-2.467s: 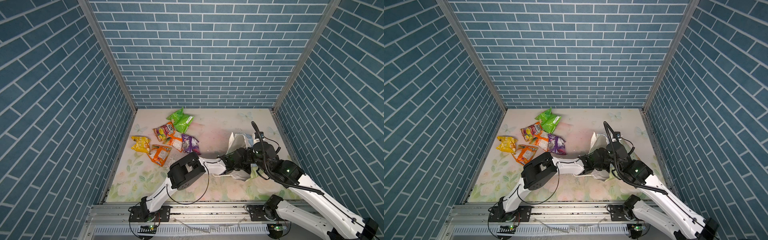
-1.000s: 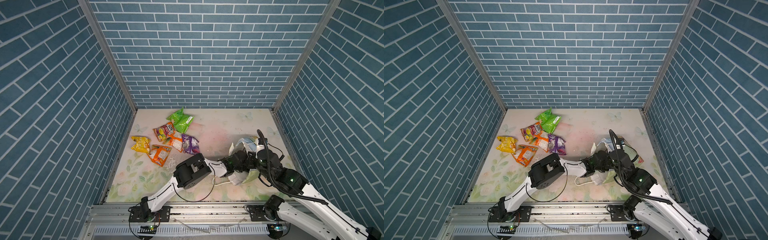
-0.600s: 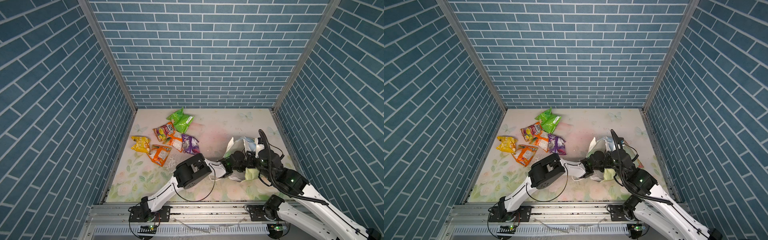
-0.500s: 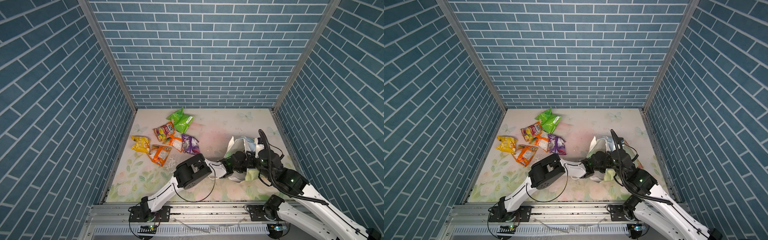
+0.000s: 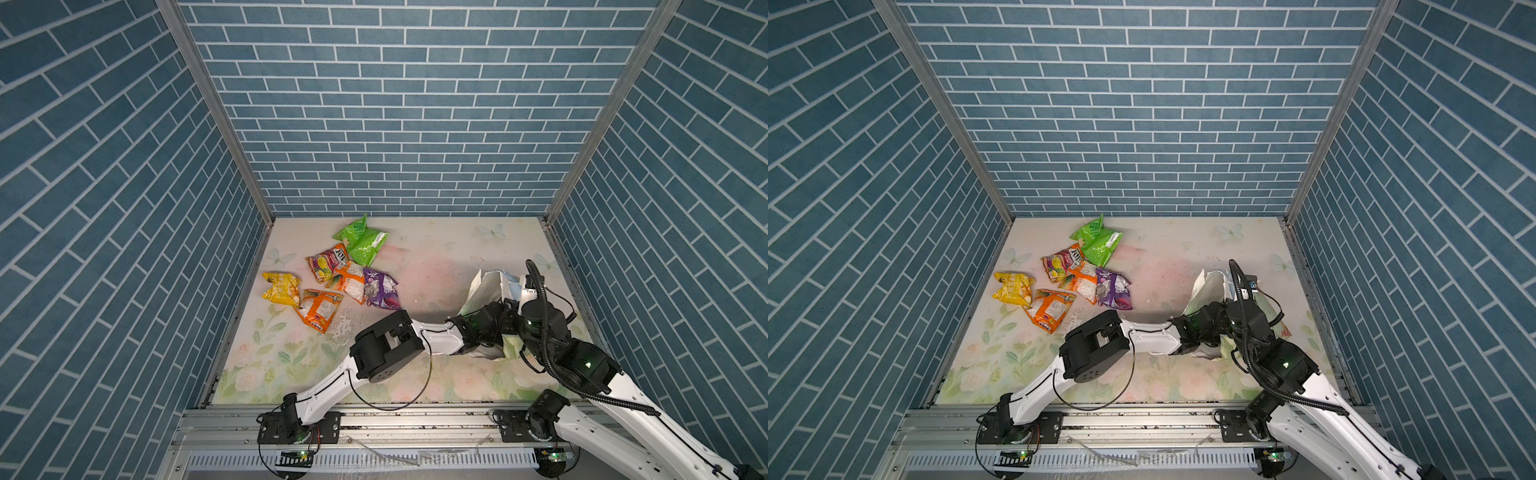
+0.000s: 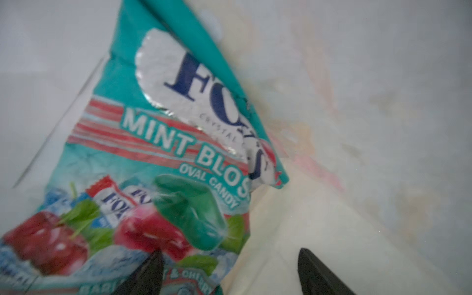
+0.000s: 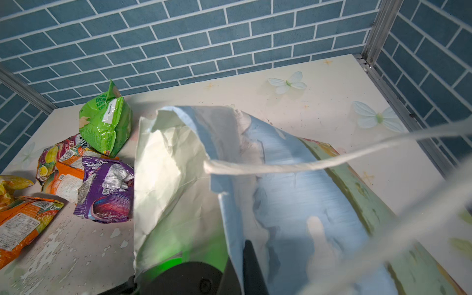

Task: Take the snacks out of the paper bag
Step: Pick up the snack from the paper bag, then place the snack.

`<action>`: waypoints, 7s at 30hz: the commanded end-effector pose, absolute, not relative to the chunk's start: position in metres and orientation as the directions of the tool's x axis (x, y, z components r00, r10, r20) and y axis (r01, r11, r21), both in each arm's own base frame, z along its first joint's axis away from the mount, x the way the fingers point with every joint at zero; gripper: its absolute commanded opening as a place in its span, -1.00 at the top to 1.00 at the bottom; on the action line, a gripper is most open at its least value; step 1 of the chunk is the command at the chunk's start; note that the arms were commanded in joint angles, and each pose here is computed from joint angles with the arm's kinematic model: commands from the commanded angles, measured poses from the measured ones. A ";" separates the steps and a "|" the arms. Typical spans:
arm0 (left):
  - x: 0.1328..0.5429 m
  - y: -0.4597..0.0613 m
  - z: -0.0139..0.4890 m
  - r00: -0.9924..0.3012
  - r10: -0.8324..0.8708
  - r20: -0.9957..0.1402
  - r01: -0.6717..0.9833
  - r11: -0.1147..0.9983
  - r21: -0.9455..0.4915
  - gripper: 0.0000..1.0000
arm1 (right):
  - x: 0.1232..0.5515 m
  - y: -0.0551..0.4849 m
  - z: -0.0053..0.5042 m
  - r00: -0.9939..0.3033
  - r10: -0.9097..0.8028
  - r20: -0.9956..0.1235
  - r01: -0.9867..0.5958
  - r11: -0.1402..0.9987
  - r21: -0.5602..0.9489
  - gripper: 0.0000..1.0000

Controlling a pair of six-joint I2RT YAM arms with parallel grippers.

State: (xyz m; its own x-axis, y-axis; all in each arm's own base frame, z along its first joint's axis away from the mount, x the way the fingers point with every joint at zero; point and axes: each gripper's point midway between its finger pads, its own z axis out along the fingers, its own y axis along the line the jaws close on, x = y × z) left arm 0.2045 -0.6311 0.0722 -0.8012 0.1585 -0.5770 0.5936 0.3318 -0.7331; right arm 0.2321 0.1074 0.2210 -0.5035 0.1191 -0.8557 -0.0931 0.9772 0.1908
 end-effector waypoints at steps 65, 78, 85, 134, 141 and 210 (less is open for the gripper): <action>0.247 -0.525 0.126 -0.742 0.100 -0.662 0.593 0.557 -0.581 1.00 | 0.225 0.126 0.227 -0.534 0.096 -0.840 -0.181 0.957 0.225 1.00; 0.260 -0.506 0.148 -0.729 0.049 -0.683 0.585 0.563 -0.584 1.00 | 0.221 0.127 0.218 -0.546 0.084 -0.834 -0.200 0.953 0.227 1.00; 0.262 -0.500 0.154 -0.725 0.033 -0.687 0.583 0.561 -0.588 1.00 | 0.222 0.128 0.219 -0.547 0.081 -0.833 -0.198 0.954 0.223 1.00; 0.257 -0.452 0.208 -0.709 -0.034 -0.705 0.592 0.514 -0.620 1.00 | 0.229 0.115 0.223 -0.565 0.060 -0.823 -0.111 0.983 0.148 1.00; 0.251 -0.442 0.229 -0.689 -0.056 -0.723 0.609 0.497 -0.618 1.00 | 0.228 0.103 0.224 -0.561 0.073 -0.824 -0.062 0.990 0.130 1.00; 0.341 -0.093 0.184 -0.574 -0.460 -0.678 -0.085 0.856 -0.510 1.00 | 0.365 0.170 0.325 -0.473 0.152 -0.868 -0.145 0.958 0.247 1.00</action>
